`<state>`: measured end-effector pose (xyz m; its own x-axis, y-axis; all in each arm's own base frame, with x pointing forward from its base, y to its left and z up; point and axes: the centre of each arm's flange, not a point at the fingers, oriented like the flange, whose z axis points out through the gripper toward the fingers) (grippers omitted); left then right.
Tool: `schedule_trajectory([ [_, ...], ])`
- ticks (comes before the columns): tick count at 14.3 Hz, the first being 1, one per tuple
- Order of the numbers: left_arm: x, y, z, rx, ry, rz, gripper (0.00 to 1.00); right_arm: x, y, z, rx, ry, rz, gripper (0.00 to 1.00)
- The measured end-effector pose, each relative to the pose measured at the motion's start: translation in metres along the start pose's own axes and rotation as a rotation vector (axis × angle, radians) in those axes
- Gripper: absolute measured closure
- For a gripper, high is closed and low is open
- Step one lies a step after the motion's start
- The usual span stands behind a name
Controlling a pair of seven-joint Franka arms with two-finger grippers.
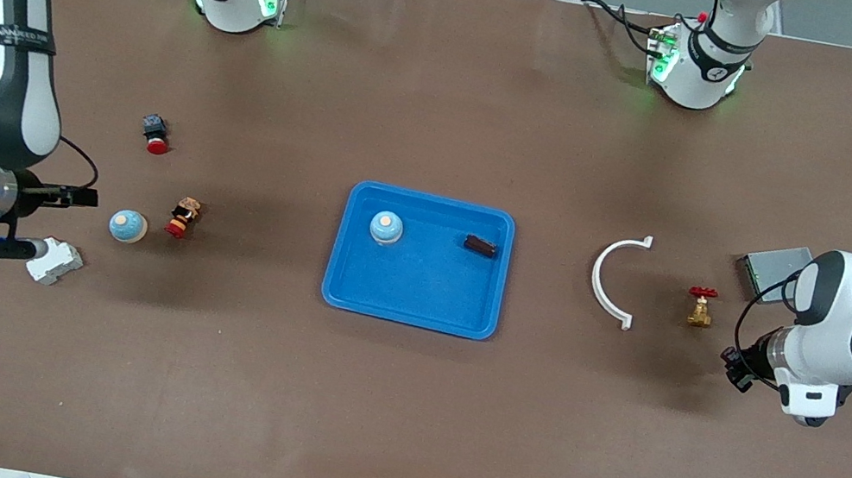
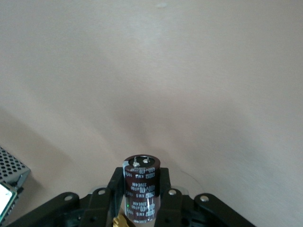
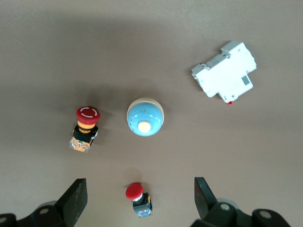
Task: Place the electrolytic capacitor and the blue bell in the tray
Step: 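Grasp the second capacitor with the left gripper while the right gripper reaches, then place the capacitor in the tray while the right gripper grasps the bell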
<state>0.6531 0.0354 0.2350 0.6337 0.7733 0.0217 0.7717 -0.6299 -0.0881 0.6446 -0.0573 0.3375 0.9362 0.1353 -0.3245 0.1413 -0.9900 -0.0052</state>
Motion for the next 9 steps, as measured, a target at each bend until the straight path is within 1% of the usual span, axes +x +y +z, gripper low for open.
schedule_trajectory([
  [2,-0.009,0.009,-0.014,-0.015,0.005,0.016,0.67,0.006,0.001,0.010,-0.001,0.004,-0.001,0.00],
  [4,-0.018,0.015,-0.024,-0.015,-0.007,0.015,0.67,0.011,0.002,0.018,-0.003,0.012,0.000,0.00],
  [7,-0.025,0.022,-0.038,-0.006,-0.018,-0.019,0.67,0.020,0.006,0.030,-0.014,0.066,0.003,0.00],
  [9,-0.039,0.035,-0.048,-0.025,-0.028,-0.065,0.67,0.020,0.013,0.040,-0.015,0.085,0.013,0.00],
])
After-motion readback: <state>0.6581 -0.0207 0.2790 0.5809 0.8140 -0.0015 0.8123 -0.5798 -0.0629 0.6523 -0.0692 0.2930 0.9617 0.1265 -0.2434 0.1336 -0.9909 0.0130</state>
